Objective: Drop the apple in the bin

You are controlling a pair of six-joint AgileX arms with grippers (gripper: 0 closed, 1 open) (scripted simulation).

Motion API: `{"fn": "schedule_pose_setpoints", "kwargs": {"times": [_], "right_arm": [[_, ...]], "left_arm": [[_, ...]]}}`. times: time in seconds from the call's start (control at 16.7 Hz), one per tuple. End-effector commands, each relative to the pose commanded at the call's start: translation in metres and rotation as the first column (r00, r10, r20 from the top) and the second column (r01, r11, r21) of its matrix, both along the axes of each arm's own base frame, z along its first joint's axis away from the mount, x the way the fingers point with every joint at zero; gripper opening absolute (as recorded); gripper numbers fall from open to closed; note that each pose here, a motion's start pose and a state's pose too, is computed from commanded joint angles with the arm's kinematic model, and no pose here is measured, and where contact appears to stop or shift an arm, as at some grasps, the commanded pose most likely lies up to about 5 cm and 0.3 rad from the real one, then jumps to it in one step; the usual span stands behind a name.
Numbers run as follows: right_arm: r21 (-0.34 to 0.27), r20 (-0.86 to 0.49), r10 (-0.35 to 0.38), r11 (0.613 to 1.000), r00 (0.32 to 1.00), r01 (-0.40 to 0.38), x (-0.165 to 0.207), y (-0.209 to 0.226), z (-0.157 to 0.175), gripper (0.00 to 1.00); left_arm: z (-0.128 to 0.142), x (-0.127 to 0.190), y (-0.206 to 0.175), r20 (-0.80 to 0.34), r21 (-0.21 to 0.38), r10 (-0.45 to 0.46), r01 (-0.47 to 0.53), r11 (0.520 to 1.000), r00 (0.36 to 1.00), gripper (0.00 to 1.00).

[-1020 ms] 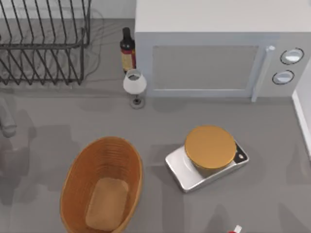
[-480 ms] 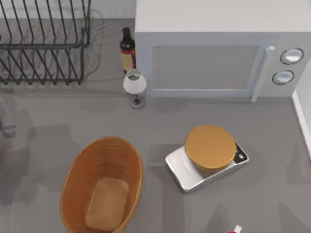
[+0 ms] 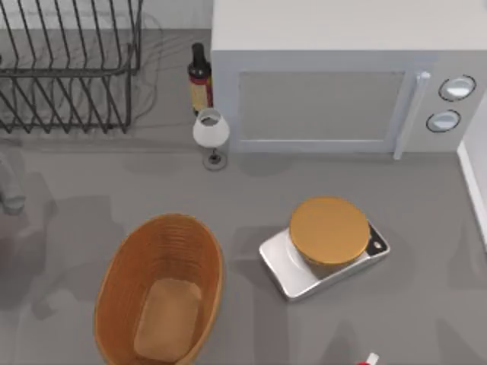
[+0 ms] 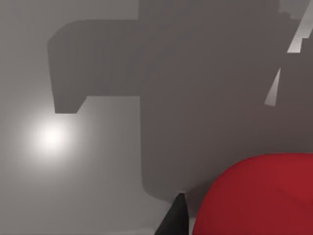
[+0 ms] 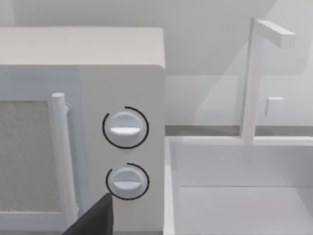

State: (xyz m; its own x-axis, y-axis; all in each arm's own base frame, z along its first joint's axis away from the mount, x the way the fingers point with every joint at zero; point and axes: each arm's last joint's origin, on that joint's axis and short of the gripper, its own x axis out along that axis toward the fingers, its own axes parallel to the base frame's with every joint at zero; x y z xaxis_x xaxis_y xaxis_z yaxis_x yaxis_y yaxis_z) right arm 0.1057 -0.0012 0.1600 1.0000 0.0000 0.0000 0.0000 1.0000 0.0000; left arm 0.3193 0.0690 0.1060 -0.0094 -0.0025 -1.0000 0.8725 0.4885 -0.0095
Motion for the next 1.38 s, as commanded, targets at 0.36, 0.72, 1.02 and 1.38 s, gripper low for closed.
{"fn": "schedule_pose_setpoints", "kwargs": {"times": [0.36,0.72,1.02,1.38], "right_arm": [[0.000,0.000,0.000,1.000,1.000,0.000,0.000,0.000,0.000,1.00],[0.000,0.000,0.000,1.000,1.000,0.000,0.000,0.000,0.000,1.00],[0.000,0.000,0.000,1.000,1.000,0.000,0.000,0.000,0.000,1.00],[0.000,0.000,0.000,1.000,1.000,0.000,0.000,0.000,0.000,1.00]], "left_arm": [[0.008,0.000,-0.001,0.011,0.000,0.003,-0.003,1.000,1.000,0.00],[0.048,0.010,0.002,0.011,-0.001,-0.002,0.002,1.000,1.000,0.00],[0.118,0.007,0.001,-0.020,-0.007,-0.005,0.005,1.000,1.000,0.00],[0.158,0.000,-0.001,0.011,0.000,0.003,-0.003,1.000,1.000,0.00]]}}
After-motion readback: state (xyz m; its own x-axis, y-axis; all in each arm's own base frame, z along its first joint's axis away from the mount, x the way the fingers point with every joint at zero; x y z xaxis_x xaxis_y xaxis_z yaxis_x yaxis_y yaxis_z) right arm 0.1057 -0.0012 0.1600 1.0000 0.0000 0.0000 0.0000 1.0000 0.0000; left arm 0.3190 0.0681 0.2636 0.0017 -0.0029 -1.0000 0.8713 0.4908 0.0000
